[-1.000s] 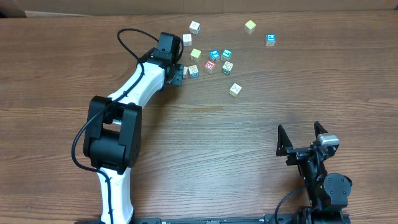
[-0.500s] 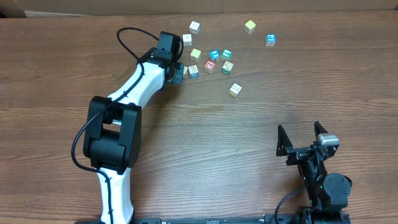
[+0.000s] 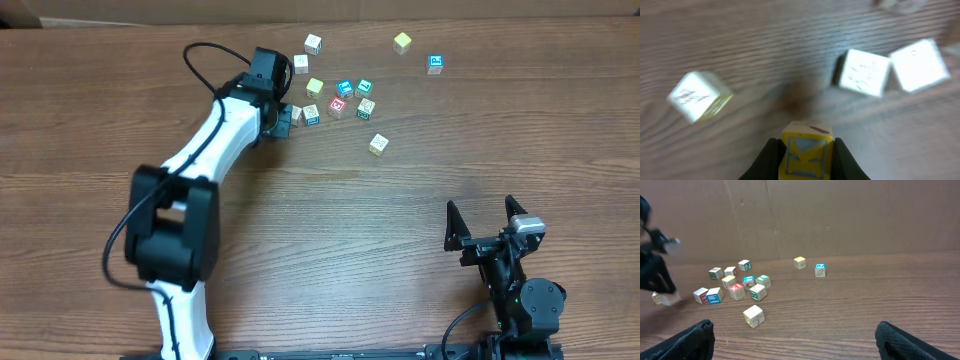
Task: Form a circle
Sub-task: 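Lift the yellow block with the left gripper and carry it right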
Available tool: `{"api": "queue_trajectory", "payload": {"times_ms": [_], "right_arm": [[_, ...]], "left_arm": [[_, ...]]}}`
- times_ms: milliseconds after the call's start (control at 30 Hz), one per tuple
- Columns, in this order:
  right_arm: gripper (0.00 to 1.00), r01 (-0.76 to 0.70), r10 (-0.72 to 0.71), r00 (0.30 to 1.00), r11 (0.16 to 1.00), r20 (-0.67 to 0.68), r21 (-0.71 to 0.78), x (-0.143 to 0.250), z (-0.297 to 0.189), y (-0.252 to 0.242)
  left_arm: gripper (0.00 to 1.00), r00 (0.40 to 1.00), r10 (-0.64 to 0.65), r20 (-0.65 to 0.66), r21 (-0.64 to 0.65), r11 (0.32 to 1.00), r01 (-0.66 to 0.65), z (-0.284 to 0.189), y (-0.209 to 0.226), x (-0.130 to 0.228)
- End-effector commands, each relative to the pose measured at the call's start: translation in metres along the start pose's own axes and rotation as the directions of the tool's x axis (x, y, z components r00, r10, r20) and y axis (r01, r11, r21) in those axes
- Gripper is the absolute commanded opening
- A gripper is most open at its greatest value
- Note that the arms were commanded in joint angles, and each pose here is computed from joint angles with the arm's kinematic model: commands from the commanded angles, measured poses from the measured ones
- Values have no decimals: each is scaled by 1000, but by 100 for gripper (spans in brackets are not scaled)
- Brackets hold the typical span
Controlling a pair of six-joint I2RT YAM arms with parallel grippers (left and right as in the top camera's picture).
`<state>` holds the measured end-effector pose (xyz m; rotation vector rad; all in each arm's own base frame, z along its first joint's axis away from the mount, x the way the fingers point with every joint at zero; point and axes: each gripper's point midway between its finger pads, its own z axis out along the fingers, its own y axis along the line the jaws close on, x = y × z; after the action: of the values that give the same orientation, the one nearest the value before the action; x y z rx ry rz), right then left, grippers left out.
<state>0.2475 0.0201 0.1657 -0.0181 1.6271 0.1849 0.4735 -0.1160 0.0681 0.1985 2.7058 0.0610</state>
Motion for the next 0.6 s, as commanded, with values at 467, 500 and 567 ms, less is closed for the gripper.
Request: {"api": "queue_trajectory", "payload": {"times_ms": [467, 500, 567], "right_arm": [[100, -8, 8, 1000, 1000, -9, -6, 4, 1, 1], [100, -7, 7, 1000, 1000, -9, -6, 5, 1, 1], [100, -7, 7, 1000, 1000, -9, -6, 5, 1, 1]], "left_arm": [[4, 986, -98, -132, 305, 943, 135, -117, -61, 44], [5, 984, -80, -161, 304, 944, 126, -116, -68, 54], [5, 980, -77, -182, 304, 944, 130, -116, -76, 61]]}}
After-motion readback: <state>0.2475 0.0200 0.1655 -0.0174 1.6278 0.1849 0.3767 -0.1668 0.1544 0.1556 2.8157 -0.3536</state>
